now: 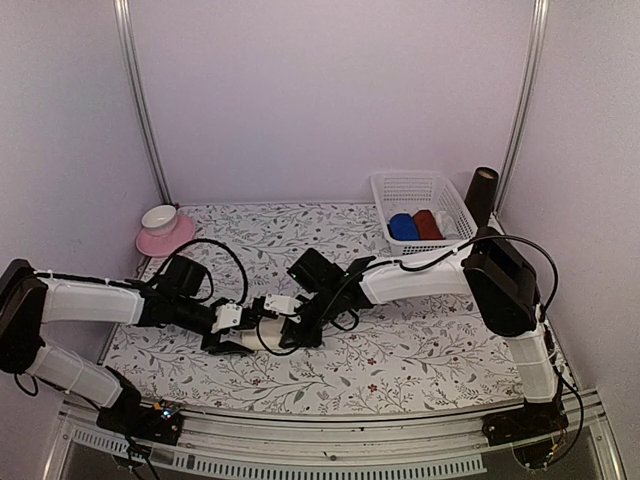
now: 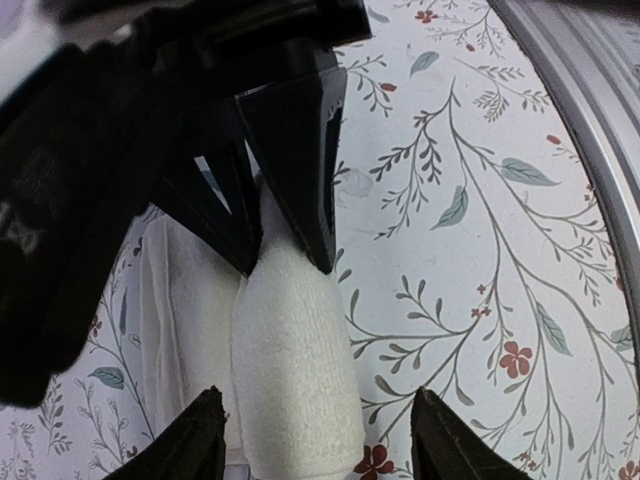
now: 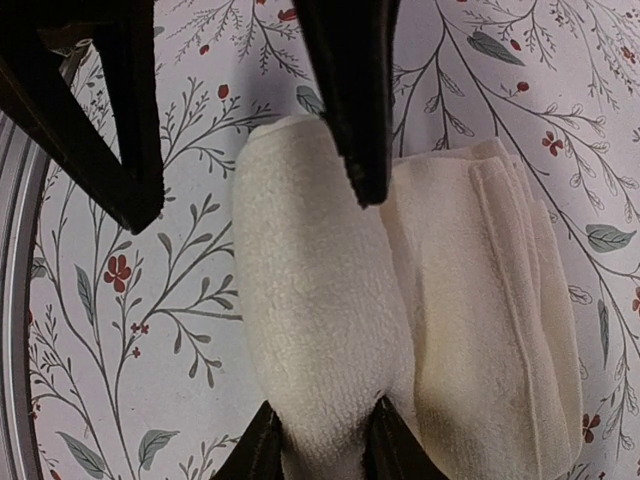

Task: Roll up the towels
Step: Roll the towel at the center of the board, then pick up the towel from the center of the board, then pass from the left arm to the right

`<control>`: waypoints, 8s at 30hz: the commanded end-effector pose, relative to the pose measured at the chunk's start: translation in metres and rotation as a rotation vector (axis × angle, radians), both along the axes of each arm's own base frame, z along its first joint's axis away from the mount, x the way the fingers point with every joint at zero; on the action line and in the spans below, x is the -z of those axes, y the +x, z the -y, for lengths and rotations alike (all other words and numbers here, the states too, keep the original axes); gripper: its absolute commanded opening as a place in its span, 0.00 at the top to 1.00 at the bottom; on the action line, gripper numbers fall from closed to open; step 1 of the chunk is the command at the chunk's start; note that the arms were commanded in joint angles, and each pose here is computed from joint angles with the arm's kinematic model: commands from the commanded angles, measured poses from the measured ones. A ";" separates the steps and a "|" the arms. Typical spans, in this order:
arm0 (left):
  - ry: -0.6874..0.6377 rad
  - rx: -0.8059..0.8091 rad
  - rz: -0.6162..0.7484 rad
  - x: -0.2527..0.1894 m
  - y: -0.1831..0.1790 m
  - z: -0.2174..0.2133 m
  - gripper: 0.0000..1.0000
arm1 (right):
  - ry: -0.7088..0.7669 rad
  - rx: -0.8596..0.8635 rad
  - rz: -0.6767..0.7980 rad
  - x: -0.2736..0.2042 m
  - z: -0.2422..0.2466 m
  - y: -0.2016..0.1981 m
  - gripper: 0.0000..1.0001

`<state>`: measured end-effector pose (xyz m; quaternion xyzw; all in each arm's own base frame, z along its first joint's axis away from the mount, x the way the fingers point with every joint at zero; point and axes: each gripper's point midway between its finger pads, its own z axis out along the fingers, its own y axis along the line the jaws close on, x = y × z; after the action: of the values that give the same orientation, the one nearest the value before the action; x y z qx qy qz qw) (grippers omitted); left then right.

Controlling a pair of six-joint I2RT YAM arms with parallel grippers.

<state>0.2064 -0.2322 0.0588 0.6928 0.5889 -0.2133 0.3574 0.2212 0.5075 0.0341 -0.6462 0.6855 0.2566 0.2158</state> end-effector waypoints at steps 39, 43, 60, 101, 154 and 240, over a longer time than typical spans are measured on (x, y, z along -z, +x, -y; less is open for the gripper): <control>0.190 -0.136 -0.274 0.056 -0.009 -0.019 0.98 | -0.048 0.101 0.112 -0.002 0.041 0.015 0.39; 0.183 -0.158 -0.370 0.057 -0.006 -0.021 0.98 | 0.018 0.110 0.173 -0.027 0.050 0.015 0.34; 0.155 -0.232 -0.760 0.071 0.017 -0.025 1.00 | 0.282 -0.119 0.395 -0.063 0.031 -0.023 0.30; 0.044 -0.275 -0.644 -0.007 0.074 -0.028 0.03 | 0.003 -0.066 0.343 0.040 0.012 0.011 0.72; 0.287 -0.359 -0.943 0.066 0.068 -0.017 0.15 | -0.019 -0.348 0.261 0.041 0.007 0.051 0.70; -0.580 0.182 -0.912 -0.187 0.043 0.056 1.00 | 1.219 0.082 -0.211 -0.235 0.018 0.010 0.34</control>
<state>0.2683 -0.2885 0.2315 0.3901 0.5812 -0.6908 0.1812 0.2364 0.4821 0.2484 -0.3288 0.5028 0.6492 0.4665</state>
